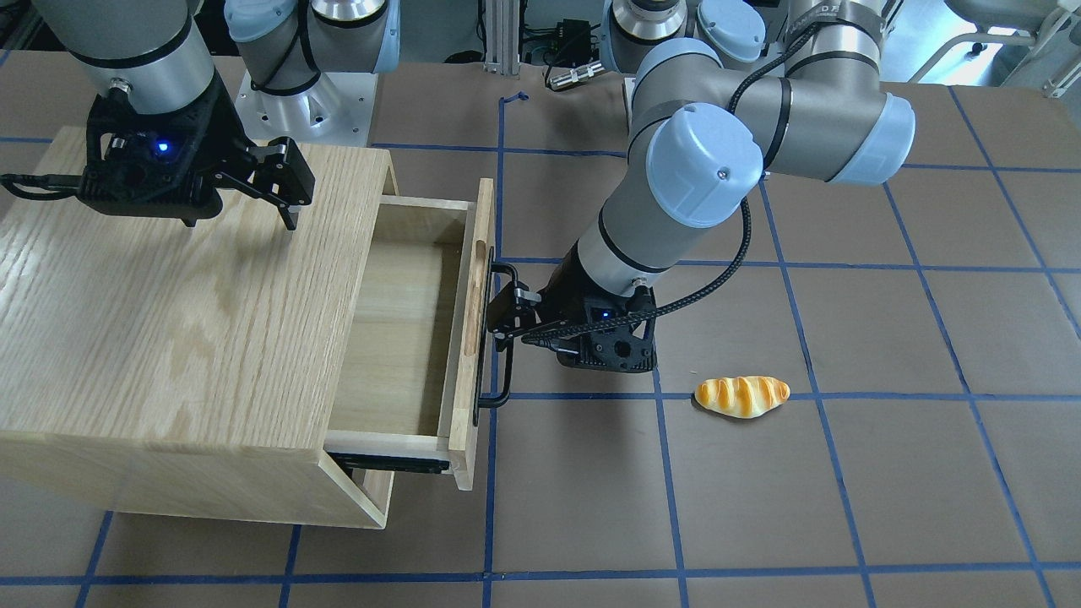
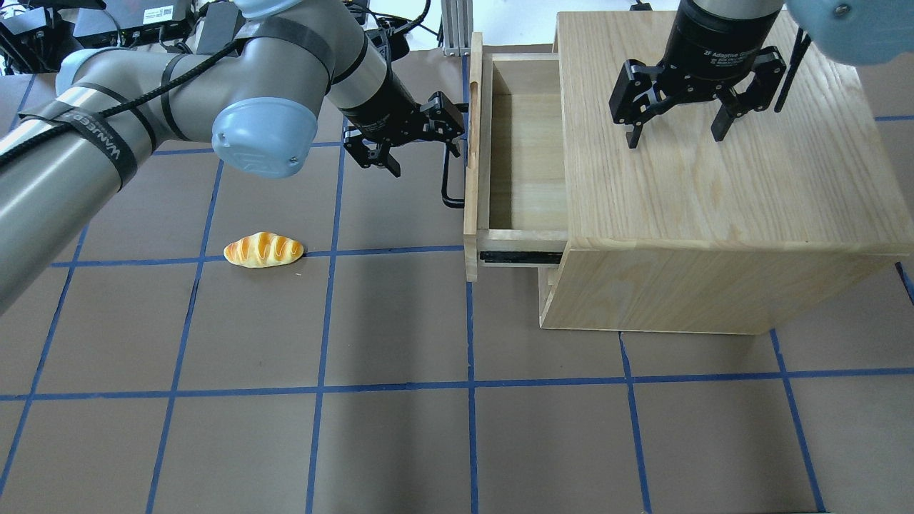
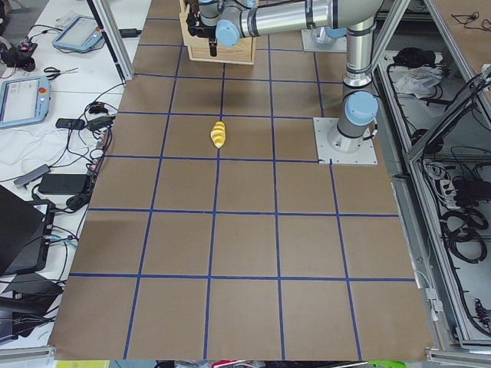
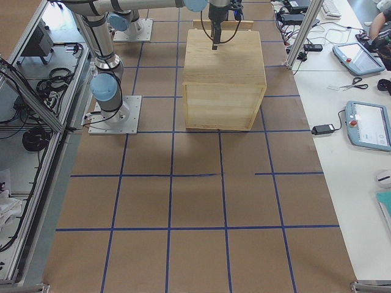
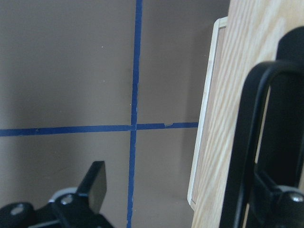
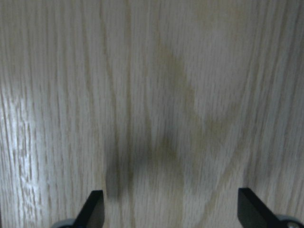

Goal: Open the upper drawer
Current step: 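Pull the drawer handle with the left gripper away from the cabinet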

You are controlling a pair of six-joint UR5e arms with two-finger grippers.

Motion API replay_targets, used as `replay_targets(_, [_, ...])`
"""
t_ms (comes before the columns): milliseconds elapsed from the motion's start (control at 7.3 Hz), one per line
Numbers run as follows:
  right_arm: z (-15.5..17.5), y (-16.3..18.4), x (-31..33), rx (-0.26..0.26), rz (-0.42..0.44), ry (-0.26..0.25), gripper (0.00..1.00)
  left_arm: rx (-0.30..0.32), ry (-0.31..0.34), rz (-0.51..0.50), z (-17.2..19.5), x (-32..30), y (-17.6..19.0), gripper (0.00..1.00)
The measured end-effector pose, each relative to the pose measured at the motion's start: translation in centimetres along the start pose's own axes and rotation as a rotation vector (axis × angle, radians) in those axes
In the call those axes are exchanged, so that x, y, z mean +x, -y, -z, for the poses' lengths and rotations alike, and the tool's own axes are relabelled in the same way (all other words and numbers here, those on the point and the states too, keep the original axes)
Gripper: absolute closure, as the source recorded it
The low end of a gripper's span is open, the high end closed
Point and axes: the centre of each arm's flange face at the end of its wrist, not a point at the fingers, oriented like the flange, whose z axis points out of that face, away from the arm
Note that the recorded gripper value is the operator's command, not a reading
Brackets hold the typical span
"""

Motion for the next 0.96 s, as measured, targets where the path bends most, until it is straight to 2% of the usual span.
replay_targets(959, [0.0,0.0,0.0,0.0,0.001,0.0,0.0,-0.023,0.012,0.004,2.6,-5.0,1.3,0.0])
